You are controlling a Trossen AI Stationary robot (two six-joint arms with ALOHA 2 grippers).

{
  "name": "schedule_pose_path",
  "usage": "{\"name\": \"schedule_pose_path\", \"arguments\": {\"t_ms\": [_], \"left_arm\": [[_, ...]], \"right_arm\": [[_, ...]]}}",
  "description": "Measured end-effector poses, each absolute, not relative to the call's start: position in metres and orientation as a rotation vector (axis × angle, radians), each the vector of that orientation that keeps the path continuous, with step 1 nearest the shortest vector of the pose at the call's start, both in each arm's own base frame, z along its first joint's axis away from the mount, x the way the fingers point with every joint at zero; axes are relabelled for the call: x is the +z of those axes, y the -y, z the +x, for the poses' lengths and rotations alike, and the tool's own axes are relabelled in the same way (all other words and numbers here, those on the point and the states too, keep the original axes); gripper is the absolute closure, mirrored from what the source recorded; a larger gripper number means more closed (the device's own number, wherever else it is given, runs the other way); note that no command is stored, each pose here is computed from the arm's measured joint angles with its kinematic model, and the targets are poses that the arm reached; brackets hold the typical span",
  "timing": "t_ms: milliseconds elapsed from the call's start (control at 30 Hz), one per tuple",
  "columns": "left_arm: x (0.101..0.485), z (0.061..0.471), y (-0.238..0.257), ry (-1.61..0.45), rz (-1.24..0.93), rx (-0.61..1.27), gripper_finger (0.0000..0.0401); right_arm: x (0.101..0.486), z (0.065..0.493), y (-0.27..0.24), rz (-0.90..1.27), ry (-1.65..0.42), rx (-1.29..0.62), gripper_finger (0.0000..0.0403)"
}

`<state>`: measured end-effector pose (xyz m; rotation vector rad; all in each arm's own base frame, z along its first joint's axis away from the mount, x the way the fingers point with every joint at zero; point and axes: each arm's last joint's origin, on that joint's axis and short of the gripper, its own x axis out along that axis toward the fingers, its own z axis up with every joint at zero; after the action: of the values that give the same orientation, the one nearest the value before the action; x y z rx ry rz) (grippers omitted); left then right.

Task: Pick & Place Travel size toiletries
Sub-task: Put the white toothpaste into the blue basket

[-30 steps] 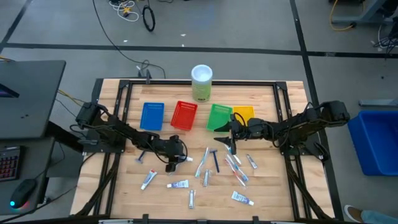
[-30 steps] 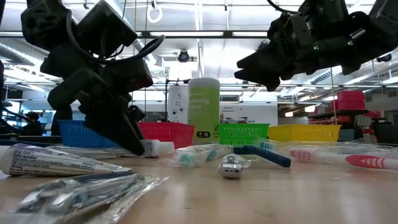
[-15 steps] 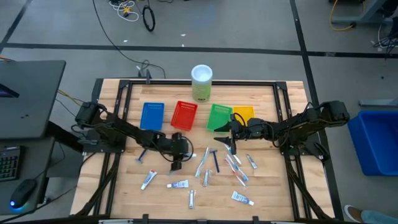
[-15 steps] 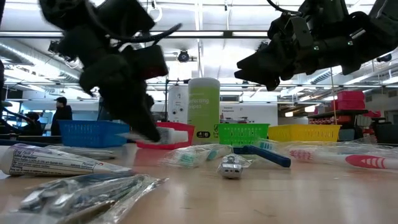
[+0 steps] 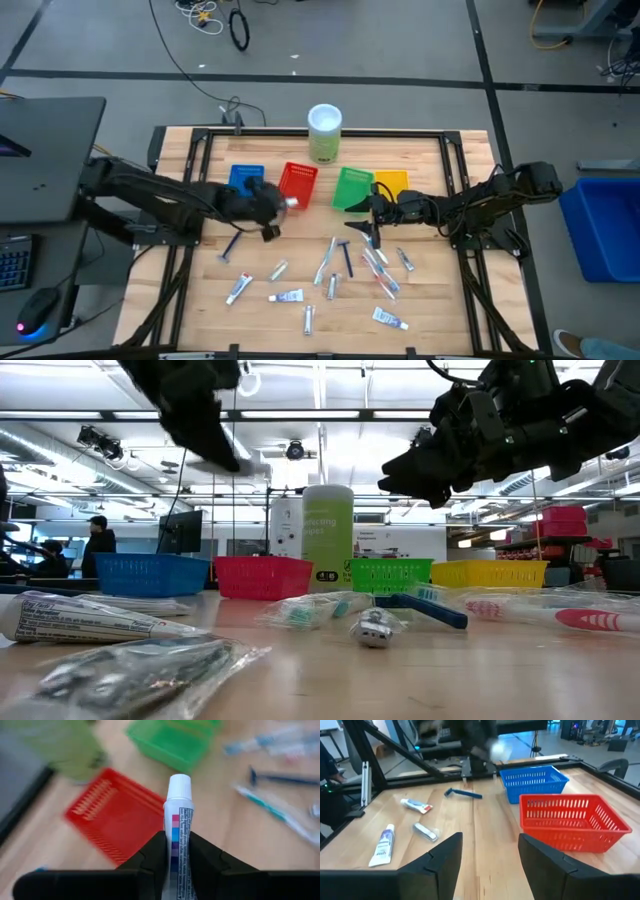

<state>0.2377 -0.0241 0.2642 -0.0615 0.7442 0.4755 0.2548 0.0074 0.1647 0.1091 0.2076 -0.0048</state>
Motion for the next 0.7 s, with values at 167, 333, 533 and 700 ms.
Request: {"name": "schedule_pose_path", "arguments": {"t_ms": [167, 333, 533, 700], "left_arm": [[0.288, 0.195, 0.005, -0.672, -0.132, 0.676, 0.0323], [0.3, 0.167, -0.01, -0.623, -0.186, 0.812, 0.0323], [0.299, 0.155, -0.023, -0.607, -0.236, 0.903, 0.0323], [0.284, 0.153, -0.037, -0.616, -0.295, 1.01, 0.0323]], "right_arm": [[0.165, 0.255, -0.006, 0.11, -0.206, -0.01, 0.0209], [0.164, 0.255, -0.003, 0.11, -0.216, -0.03, 0.0209], [0.163, 0.254, -0.002, 0.11, -0.226, -0.034, 0.0201], [0.163, 0.255, -0.002, 0.11, -0.224, -0.034, 0.0196]]}}
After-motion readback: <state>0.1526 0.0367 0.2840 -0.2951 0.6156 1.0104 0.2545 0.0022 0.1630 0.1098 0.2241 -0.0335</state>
